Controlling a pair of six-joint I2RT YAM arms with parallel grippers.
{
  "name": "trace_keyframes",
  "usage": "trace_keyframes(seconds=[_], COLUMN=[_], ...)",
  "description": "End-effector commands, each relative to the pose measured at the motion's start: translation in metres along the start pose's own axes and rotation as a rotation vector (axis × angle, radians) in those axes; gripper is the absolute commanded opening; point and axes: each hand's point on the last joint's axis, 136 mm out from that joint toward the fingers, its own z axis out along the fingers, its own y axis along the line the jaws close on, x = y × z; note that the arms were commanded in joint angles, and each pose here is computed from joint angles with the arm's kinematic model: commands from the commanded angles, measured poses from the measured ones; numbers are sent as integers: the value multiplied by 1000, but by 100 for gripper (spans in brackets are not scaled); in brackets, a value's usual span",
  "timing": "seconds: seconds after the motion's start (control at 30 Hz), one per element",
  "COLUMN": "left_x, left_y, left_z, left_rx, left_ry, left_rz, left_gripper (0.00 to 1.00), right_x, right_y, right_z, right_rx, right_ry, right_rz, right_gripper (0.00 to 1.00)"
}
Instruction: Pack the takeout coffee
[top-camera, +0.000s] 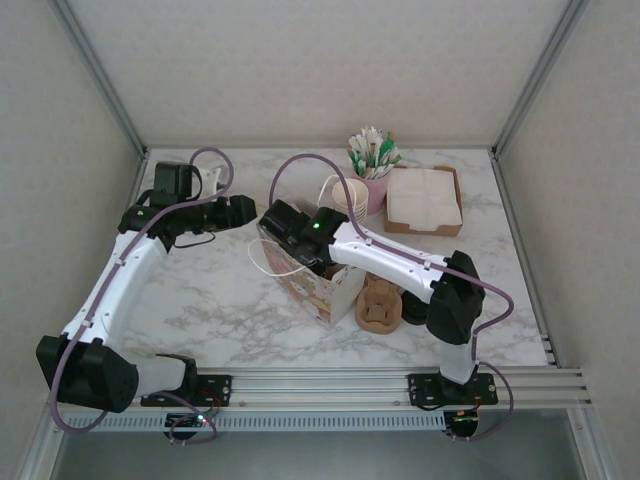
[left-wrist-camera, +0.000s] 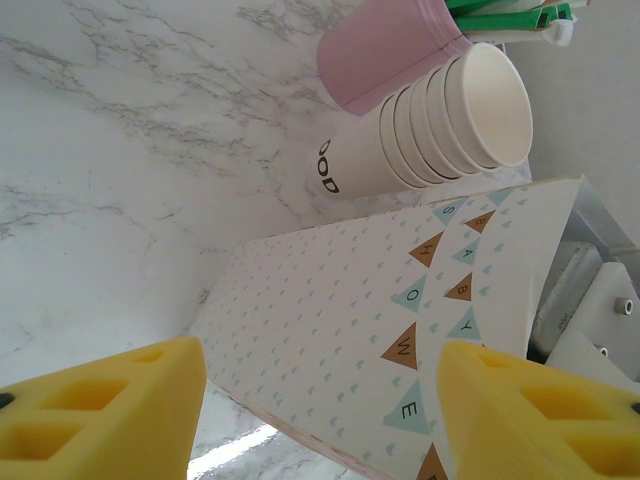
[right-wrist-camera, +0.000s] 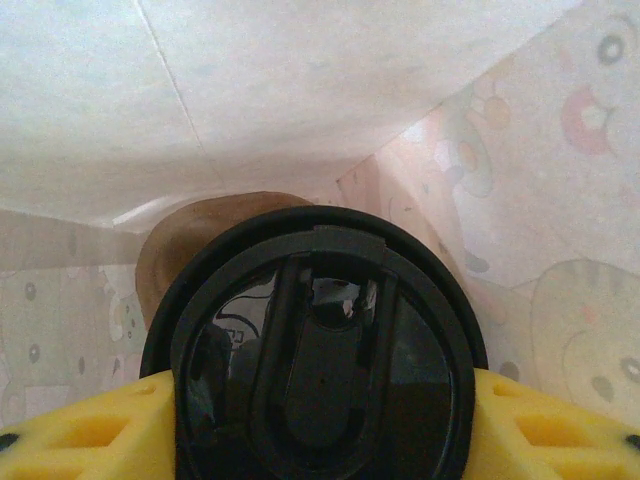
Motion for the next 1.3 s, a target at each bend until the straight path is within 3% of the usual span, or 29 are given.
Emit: trace_keyframes(seconds=[0.0, 0.2, 0.5, 1.27], left_x=[5, 5, 5, 5], left_y=[2, 3, 4, 5], left_z=[3, 4, 4, 5], left_rx=[-9, -15, -21, -27], left_ry=[22, 23, 22, 25], left_rz=[10, 9, 9, 7], left_gripper=[62, 63, 62, 62], right_x=[23, 5, 21, 73], right_y=[4, 1, -7, 24], right_z=[6, -24, -30, 37], right_rx=[0, -26, 2, -38], right_ry=[114, 61, 126, 321], right_rz=[-38, -29, -30, -44], right_gripper=[55, 55, 55, 55])
